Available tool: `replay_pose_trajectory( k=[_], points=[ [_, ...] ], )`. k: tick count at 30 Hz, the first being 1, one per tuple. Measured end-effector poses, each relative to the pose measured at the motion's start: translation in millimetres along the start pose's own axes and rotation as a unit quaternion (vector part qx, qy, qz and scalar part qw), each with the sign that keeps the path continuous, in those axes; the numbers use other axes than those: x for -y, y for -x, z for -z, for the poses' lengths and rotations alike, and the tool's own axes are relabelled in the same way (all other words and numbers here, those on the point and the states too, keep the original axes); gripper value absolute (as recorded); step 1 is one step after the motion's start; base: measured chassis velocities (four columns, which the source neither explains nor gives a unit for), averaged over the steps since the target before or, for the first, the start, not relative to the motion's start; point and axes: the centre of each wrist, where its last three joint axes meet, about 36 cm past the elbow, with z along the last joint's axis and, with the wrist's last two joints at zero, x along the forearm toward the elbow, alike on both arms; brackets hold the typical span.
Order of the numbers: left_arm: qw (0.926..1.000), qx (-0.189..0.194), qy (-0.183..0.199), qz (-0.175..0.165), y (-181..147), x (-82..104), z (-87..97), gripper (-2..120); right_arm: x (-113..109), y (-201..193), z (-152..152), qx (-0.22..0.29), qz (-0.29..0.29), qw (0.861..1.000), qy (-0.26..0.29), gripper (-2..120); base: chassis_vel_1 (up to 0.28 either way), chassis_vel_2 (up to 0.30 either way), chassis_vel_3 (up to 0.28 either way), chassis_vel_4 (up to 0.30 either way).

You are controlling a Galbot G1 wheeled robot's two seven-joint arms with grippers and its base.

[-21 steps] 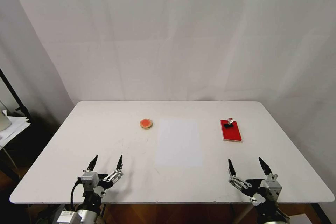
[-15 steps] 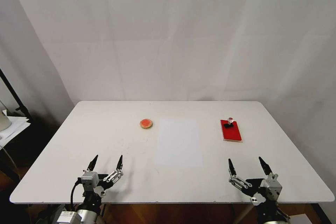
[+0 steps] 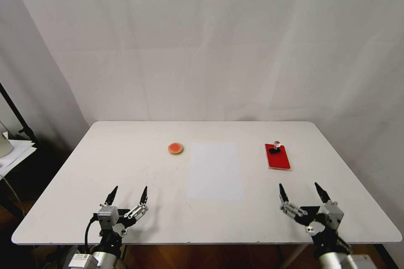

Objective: Pick up the stamp from the ink pad and place it onto another ink pad.

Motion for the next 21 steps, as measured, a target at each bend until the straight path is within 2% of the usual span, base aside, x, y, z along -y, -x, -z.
replay_pose_trajectory(
  k=[2, 5, 9, 15, 21],
  points=[
    [1.0, 0.0, 0.0, 0.0, 0.1, 0.0, 0.0, 100, 11.2, 20.8, 5.6, -0.019, 0.009, 1.0, 0.011, 100, 0.0, 0.0, 0.0, 0.0],
    [1.0, 0.0, 0.0, 0.0, 0.0, 0.0, 0.0, 100, 28.7, 50.0, -3.7, -0.046, 0.011, 0.999, 0.011, 100, 0.0, 0.0, 0.0, 0.0],
    [1.0, 0.0, 0.0, 0.0, 0.0, 0.0, 0.0, 100, 41.3, 77.5, -14.1, -0.062, 0.007, 0.998, 0.008, 100, 0.0, 0.0, 0.0, 0.0],
    [1.0, 0.0, 0.0, 0.0, 0.0, 0.0, 0.0, 100, 45.6, 124.6, -23.0, -0.07, 0.011, 0.997, -0.008, 100, 0.0, 0.0, 0.0, 0.0],
    [1.0, 0.0, 0.0, 0.0, 0.0, 0.0, 0.0, 100, 44.2, 154.3, -32.6, -0.08, 0.009, 0.997, -0.002, 100, 0.0, 0.0, 0.0, 0.0]
  ],
)
